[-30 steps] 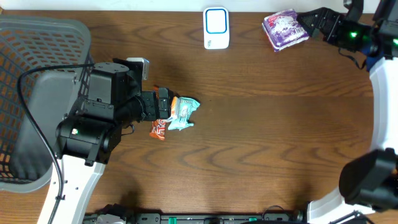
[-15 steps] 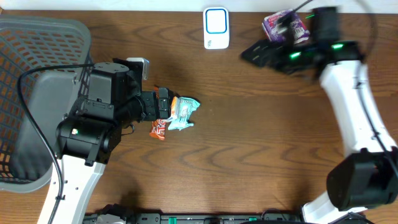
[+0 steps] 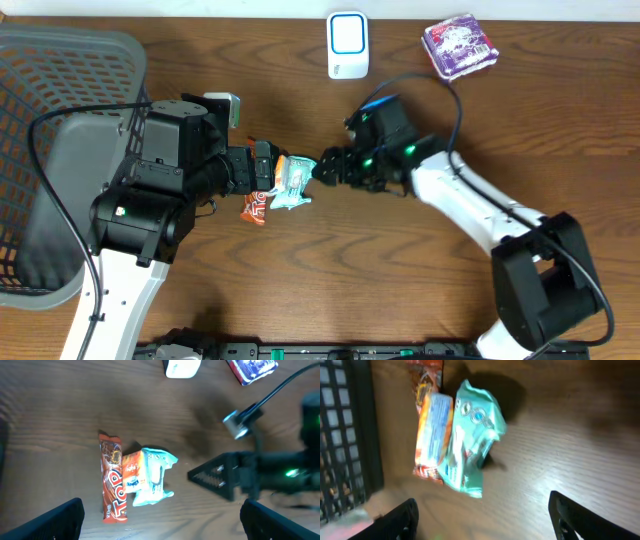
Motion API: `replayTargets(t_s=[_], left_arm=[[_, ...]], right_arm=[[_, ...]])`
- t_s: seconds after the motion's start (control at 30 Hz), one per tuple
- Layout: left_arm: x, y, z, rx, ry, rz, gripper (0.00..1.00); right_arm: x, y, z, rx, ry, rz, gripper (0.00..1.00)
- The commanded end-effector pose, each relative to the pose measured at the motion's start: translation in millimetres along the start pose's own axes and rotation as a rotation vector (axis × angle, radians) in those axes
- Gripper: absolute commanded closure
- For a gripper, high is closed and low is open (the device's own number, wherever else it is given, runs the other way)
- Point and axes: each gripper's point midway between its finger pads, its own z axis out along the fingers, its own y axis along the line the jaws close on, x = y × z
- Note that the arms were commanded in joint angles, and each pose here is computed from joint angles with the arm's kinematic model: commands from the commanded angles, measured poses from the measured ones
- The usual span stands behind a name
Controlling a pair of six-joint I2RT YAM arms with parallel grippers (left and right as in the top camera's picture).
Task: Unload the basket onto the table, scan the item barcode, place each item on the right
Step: 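Reach the right gripper to the mint-green packet and grasp it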
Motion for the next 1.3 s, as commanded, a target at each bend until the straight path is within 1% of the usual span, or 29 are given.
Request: replayTargets(t_s=[0.0, 0.2, 0.3, 0.37, 0.43, 0.47, 0.5, 0.57, 0.67, 0.7, 0.77, 0.9, 0.97, 1.03, 1.13, 1.27], left_arm=[[-6.2, 0.5, -4.2, -0.007, -0.019, -0.008, 0.01], [-6.3, 0.4, -4.2, -0.007, -0.02, -0.008, 0.01], [-6.3, 0.4, -4.2, -0.007, -0.02, -0.008, 0.01], [-6.2, 0.5, -4.2, -0.007, -0.019, -0.008, 0.01], [-6.2, 0.5, -4.2, -0.007, -0.019, -0.008, 0.01], [-6.3, 0.4, -4.2, -0.007, -0.02, -0.008, 0.01], [-6.2, 0.5, -4.2, -0.007, -0.019, -0.008, 0.01], [-6.2, 0.5, -4.2, -0.007, -0.019, -0.008, 0.01], [-6.2, 0.5, -4.2, -0.007, -0.019, -0.008, 0.01], [-6.2, 0.5, -4.2, -0.007, -0.019, -0.008, 0.01], [-6.2, 0.5, -4.2, -0.007, -0.019, -0.008, 0.01], [-6.2, 0.5, -4.2, -0.007, -0.019, -0.008, 0.01], [-6.2, 0.5, -4.2, -0.007, -0.019, -0.008, 0.01], [-6.3, 0.4, -4.2, -0.007, -0.02, -0.008, 0.01], [-6.2, 0.5, -4.2, -0.007, -0.019, -0.008, 0.01], [-6.2, 0.5, -4.2, -0.007, -0.019, -0.008, 0.01]], right_arm=[[9.2, -13.1, 23.6, 0.048, -0.012, 0.109, 0.22], [8.1, -12.4, 52.8, 0.001, -0.004, 0.165, 0.22], [8.3, -4.2, 68.3, -0.083, 0.024, 0.151, 0.22], [11.4, -0.7, 76.7, -0.131, 0.054, 0.152, 0.25], [15.2, -5.9, 82.9, -0.125, 0.073, 0.188, 0.33], [16.2, -8.1, 84.7, -0.119, 0.077, 0.199, 0.39], [17.1, -9.5, 85.9, -0.116, 0.08, 0.201, 0.47], [16.8, -10.5, 85.8, -0.115, 0.08, 0.203, 0.68], [12.9, -8.5, 83.5, -0.129, 0.076, 0.202, 0.8], [9.5, -7.9, 81.9, -0.137, 0.072, 0.195, 0.82], [2.0, -5.7, 77.1, -0.156, 0.063, 0.169, 0.99], [-19.6, -6.0, 53.5, -0.156, 0.03, 0.142, 0.99], [-30.5, -13.2, 36.1, -0.095, 0.002, 0.132, 0.99], [-40.1, -26.0, 15.8, 0.016, -0.037, 0.123, 0.99], [-50.8, -52.3, -24.7, 0.258, -0.11, 0.098, 0.99], [-56.4, -92.6, -93.1, 0.645, -0.233, 0.094, 0.99]])
